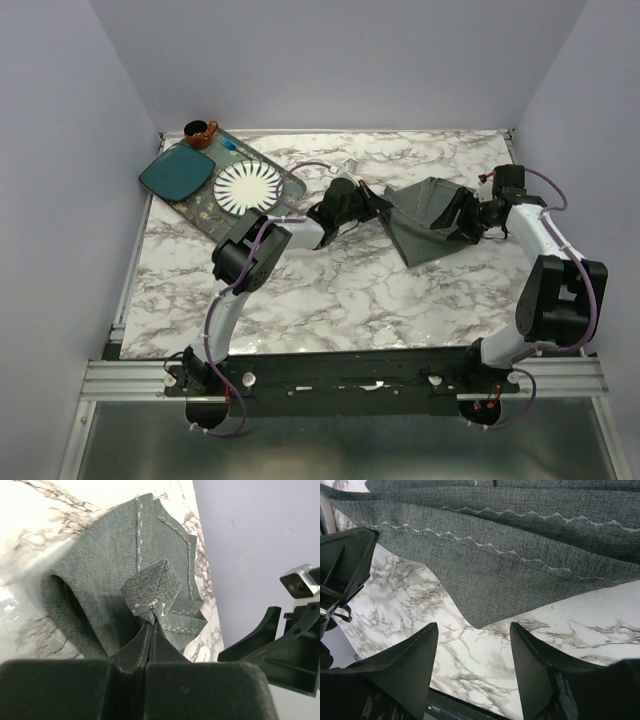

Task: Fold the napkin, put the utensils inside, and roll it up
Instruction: Fold the napkin

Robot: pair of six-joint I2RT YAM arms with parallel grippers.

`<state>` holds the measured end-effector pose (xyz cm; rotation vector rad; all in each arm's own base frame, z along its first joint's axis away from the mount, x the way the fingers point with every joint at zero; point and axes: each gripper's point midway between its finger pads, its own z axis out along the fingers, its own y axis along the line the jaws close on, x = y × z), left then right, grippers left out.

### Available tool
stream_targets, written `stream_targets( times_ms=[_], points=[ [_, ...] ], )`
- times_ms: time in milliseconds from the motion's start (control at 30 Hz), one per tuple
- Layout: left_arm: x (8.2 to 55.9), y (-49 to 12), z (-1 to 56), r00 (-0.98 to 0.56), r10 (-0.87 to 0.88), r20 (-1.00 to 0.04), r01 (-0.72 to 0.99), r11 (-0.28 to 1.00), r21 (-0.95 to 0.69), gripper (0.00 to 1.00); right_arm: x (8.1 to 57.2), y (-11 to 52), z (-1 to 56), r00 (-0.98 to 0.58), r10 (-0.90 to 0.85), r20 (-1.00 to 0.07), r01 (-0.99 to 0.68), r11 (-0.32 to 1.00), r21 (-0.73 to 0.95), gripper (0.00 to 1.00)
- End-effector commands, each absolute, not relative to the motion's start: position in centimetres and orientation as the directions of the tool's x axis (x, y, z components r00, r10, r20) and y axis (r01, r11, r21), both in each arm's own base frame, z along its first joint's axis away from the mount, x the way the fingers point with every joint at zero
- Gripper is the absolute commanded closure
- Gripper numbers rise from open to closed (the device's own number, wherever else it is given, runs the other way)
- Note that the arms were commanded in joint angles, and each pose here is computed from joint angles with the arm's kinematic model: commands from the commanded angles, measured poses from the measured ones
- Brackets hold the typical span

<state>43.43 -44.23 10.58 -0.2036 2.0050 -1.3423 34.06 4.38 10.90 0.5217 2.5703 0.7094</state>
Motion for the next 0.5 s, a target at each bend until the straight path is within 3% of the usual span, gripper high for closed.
stream_targets(
  times_ms=[0, 367, 433, 467],
  points=[
    [45.1, -43.6, 9.8, -0.721, -0.524, -0.454, 0.195, 0.475, -0.858, 1.00, 35.3, 4.3, 10.8, -0.831, 0.458, -0.315, 0.239, 0.806, 0.542, 0.32],
    [45.5, -43.5, 8.9, -0.743, -0.526, -0.414, 0.182, 0.437, -0.881, 1.00, 35.4, 4.5, 10.2, -0.839, 0.451, -0.305, 0.236, 0.806, 0.542, 0.32],
    [45.2, -43.5, 9.0, -0.751, -0.516, -0.412, 0.185, 0.434, -0.882, 0.94, 35.4, 4.6, 10.1, -0.842, 0.448, -0.301, 0.235, 0.806, 0.543, 0.32],
    [45.1, -43.5, 9.0, -0.756, -0.506, -0.415, 0.190, 0.437, -0.879, 0.82, 35.3, 4.7, 10.1, -0.843, 0.446, -0.301, 0.232, 0.806, 0.545, 0.32]
  ],
)
